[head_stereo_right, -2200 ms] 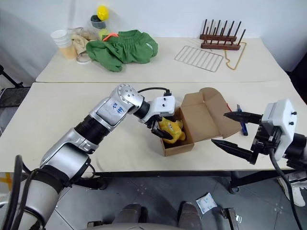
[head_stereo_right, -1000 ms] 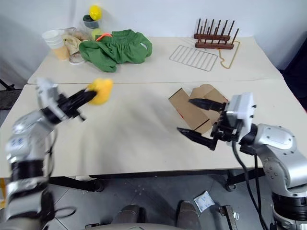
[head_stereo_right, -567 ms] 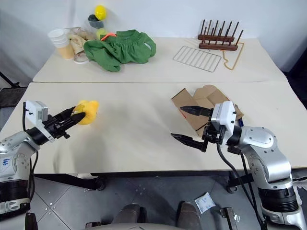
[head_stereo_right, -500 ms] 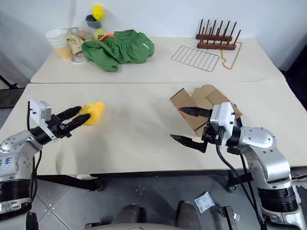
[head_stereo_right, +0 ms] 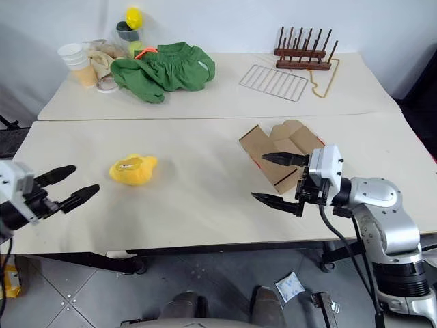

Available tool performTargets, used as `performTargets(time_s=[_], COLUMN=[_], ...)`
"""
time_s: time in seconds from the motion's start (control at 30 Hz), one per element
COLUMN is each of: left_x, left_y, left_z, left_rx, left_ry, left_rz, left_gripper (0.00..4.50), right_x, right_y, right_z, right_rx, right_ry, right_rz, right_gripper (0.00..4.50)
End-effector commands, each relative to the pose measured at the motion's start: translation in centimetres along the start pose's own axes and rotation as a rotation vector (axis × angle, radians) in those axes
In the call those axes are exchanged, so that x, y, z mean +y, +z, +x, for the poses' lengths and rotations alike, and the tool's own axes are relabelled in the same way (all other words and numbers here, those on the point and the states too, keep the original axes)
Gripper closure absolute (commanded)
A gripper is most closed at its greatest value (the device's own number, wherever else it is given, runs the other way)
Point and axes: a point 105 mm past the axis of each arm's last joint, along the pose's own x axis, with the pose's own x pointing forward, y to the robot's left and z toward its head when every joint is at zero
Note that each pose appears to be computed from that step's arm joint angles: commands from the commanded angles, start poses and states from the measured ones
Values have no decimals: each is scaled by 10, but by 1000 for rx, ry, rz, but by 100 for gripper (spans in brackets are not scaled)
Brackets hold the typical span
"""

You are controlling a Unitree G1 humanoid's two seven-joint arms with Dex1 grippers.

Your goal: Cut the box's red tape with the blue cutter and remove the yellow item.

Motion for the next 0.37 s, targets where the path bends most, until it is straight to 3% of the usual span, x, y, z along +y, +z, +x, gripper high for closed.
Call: performTargets(time_s=[0.03,0.37], left_x=[-5,-25], left_y=[4,-1], left_z=[-29,-25], left_rx=[22,-39], left_ry=[33,76], left_rz=[73,64], left_gripper=[1,1], right_x=[4,4], right_y=[-6,-9], right_z=[-11,-6], right_rx=[28,-7], right_ry=[22,-57], right_rz=[-42,-65], right_gripper=[0,0])
